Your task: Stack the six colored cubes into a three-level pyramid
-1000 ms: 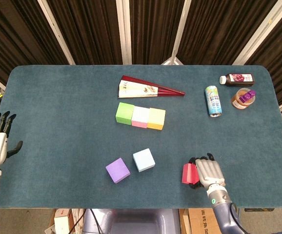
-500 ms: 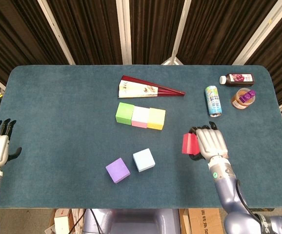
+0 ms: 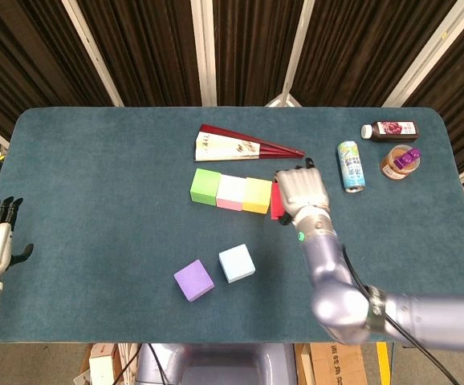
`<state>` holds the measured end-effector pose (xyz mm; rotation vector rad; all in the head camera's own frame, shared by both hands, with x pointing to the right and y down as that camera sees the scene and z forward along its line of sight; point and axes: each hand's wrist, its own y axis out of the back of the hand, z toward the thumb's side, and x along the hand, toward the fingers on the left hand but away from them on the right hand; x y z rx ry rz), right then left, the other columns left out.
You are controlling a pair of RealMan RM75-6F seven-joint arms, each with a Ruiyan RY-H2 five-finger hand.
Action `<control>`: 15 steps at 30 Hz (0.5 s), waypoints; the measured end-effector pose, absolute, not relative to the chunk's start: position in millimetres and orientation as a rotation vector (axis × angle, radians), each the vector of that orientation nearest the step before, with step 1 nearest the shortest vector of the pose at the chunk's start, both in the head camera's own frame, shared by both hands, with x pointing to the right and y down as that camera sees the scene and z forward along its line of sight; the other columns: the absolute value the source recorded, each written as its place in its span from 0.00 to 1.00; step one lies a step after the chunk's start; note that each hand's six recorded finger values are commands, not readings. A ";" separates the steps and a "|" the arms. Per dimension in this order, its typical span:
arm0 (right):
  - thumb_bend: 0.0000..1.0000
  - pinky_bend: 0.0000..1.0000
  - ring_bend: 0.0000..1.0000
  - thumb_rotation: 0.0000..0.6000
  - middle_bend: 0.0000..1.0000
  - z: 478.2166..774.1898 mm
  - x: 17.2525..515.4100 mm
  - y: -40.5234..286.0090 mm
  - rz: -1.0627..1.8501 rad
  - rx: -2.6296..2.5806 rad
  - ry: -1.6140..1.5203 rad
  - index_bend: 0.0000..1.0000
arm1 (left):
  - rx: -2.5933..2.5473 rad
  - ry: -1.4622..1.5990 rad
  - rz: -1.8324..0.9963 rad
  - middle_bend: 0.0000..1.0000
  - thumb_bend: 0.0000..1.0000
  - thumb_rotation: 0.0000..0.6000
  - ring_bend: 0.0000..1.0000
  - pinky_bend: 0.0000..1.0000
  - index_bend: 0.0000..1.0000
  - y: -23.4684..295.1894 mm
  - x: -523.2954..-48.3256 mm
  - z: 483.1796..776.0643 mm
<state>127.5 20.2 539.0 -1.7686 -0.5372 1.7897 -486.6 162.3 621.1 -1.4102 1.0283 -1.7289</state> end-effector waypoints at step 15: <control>0.34 0.00 0.21 1.00 0.35 580.8 73.4 -18.8 1.866 -1.893 -0.508 0.37 | -1.402 0.986 -1.736 0.03 0.36 1.00 0.00 0.00 0.08 160.7 -482.7 629.9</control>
